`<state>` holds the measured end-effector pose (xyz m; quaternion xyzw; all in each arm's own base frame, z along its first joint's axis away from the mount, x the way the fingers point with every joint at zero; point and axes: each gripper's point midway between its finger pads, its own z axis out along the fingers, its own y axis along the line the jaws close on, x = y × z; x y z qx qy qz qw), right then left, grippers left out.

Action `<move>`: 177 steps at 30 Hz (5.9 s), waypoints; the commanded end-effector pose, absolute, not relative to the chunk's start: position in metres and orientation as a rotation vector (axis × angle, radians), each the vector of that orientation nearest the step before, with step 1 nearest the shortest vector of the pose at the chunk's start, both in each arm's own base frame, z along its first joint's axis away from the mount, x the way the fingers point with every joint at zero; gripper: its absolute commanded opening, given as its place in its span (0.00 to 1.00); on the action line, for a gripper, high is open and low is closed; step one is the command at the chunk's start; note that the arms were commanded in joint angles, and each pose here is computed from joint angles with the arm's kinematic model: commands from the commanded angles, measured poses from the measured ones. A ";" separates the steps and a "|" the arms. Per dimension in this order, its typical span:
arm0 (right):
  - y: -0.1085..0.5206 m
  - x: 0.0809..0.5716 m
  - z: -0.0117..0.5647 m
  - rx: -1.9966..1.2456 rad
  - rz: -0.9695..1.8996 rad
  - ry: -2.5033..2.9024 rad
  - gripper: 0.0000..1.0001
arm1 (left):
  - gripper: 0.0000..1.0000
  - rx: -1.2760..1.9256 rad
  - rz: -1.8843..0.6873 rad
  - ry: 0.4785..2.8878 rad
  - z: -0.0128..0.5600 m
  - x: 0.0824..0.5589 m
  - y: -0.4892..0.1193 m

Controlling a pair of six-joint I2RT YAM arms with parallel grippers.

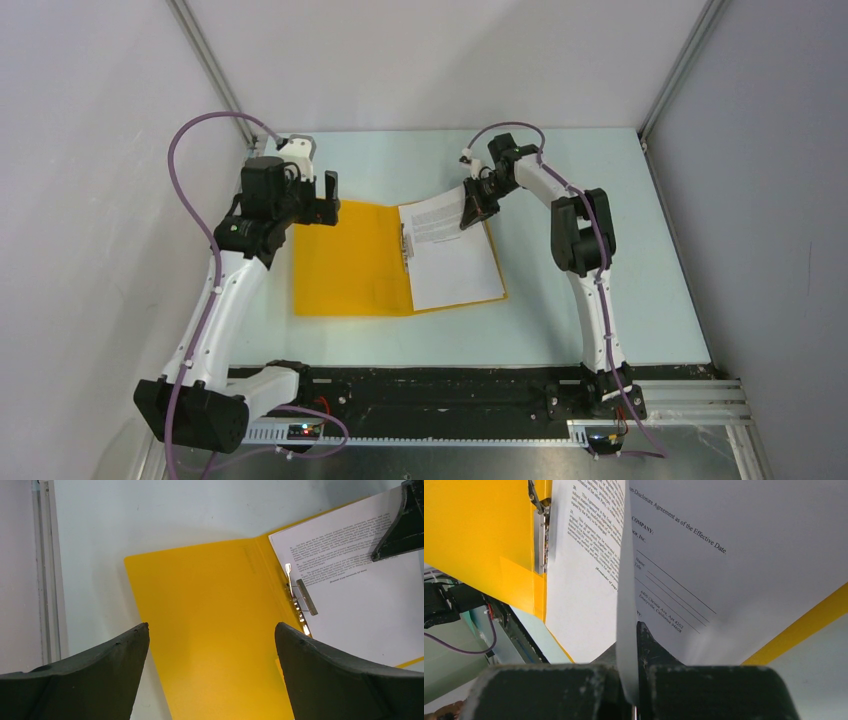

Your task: Put the files into the folder

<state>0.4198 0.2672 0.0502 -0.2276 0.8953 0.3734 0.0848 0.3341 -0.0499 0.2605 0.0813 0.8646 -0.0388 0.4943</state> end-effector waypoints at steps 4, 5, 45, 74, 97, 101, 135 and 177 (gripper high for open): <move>0.272 0.433 0.055 -0.708 1.097 2.624 0.00 | 1.00 0.182 -0.106 2.080 0.264 0.335 -0.050; 0.273 0.433 0.055 -0.705 1.096 2.625 0.00 | 1.00 0.182 -0.106 2.080 0.264 0.335 -0.050; 0.232 0.423 0.155 -0.685 0.861 2.488 0.40 | 0.96 0.091 -0.460 2.203 0.201 0.333 -0.107; 0.267 0.389 0.020 -0.615 1.186 2.813 0.00 | 0.85 0.296 -0.944 2.216 0.092 0.466 -0.230; 0.265 0.387 0.000 -0.583 1.186 2.856 0.00 | 0.71 0.341 -1.149 2.252 0.083 0.436 -0.248; 0.265 0.388 0.000 -0.587 1.188 2.852 0.00 | 0.71 0.351 -1.176 2.207 0.103 0.426 -0.249; 0.281 0.373 0.127 -0.702 1.323 2.590 0.16 | 0.74 -0.207 -0.744 2.243 0.161 0.398 -0.180; 0.276 0.334 0.160 -0.620 1.239 2.574 0.30 | 0.26 -0.457 -0.501 2.614 0.032 0.404 -0.202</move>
